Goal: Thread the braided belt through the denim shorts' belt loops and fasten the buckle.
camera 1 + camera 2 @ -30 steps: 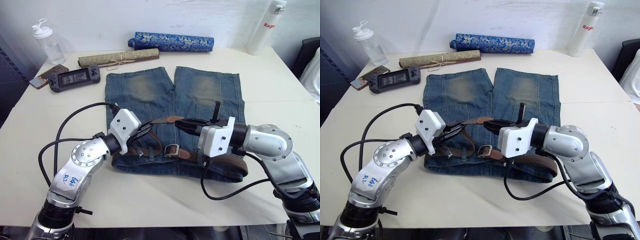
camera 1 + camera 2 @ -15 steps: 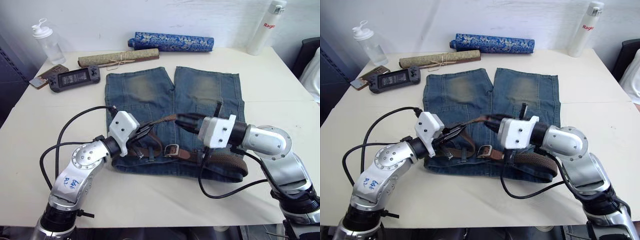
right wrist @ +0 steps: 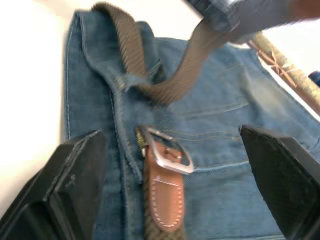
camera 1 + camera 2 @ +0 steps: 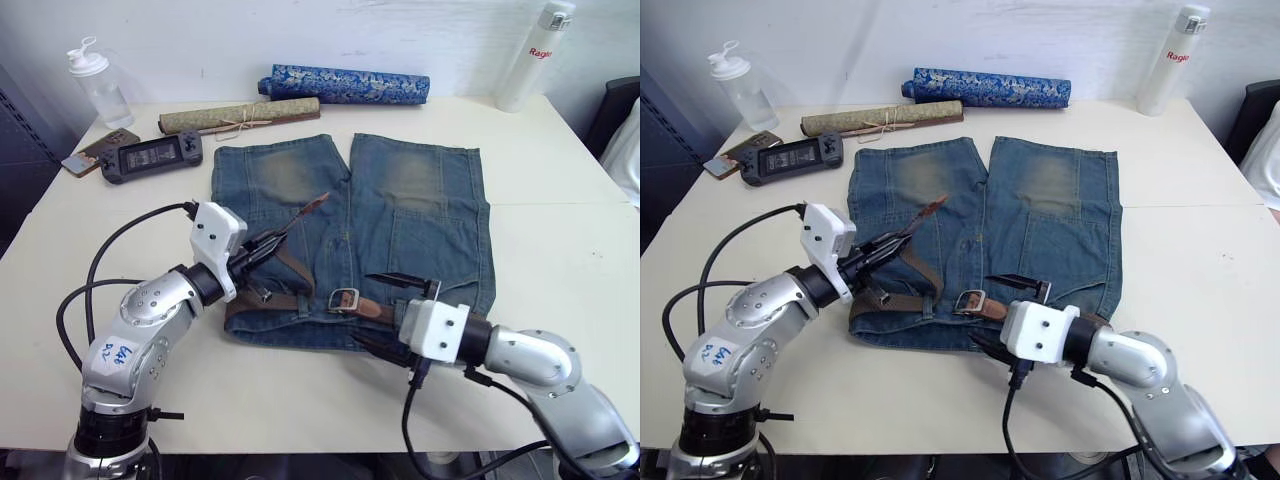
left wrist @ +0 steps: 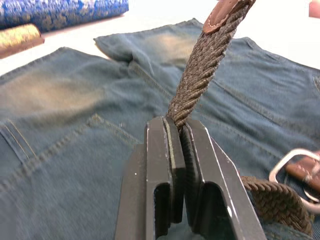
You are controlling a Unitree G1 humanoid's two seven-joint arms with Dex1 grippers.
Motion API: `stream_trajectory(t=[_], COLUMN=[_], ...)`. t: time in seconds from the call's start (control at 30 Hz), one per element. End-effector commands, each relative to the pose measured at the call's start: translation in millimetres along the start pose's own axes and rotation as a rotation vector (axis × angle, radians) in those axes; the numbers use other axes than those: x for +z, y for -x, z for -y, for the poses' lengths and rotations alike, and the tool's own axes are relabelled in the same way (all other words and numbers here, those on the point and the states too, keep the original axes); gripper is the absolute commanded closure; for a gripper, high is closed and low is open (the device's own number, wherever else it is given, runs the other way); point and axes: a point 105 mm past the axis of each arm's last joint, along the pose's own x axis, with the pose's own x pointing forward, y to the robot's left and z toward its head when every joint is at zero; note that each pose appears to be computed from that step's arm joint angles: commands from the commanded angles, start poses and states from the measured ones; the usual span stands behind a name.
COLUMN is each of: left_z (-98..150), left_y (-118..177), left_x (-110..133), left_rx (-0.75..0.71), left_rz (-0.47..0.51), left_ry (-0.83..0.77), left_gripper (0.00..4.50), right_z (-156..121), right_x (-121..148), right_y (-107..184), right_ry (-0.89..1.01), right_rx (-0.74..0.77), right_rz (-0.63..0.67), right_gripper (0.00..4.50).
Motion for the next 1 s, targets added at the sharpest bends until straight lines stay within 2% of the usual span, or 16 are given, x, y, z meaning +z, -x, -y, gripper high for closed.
stream_trajectory(t=[0.03, 0.27, 0.43, 0.53, 0.77, 0.8, 0.9, 1.0], left_z=[-1.6, -3.8, -3.2, -2.2, 4.4, 5.3, 11.0, 20.5], left_y=[2.4, 4.1, 4.0, 4.5, 2.4, 2.0, 1.4, 4.5], left_x=[9.0, 6.4, 5.1, 2.9, -5.8, -8.0, -14.7, -32.6], left_rx=[-0.004, -0.004, -0.006, -0.010, -0.044, -0.050, -0.086, -0.149], left_rz=[0.021, 0.006, 0.004, 0.000, -0.046, -0.060, -0.103, -0.214], left_ry=[-0.014, -0.014, -0.016, -0.018, -0.043, -0.053, -0.084, -0.122], left_gripper=[4.50, 4.50, 4.50, 4.50, 4.50, 4.50, 4.50, 4.50], right_z=[-0.9, -1.7, 0.5, -1.5, -4.5, -2.5, 7.1, 18.3], right_x=[-4.9, -20.7, -21.7, -24.9, -32.7, -32.5, -29.8, -25.8], right_y=[-2.5, -8.0, -10.5, -10.7, -8.1, -8.2, -8.8, -9.2], right_ry=[0.048, 0.057, 0.018, -0.047, -0.334, -0.361, -0.391, -0.443], right_rx=[-0.040, -0.126, -0.157, -0.136, -0.077, -0.076, -0.089, -0.124], right_rz=[-0.028, -0.090, -0.092, -0.112, -0.186, -0.190, -0.194, -0.191], right_gripper=[0.05, 0.05, 0.05, 0.81, 4.29, 4.49, 4.48, 4.48])
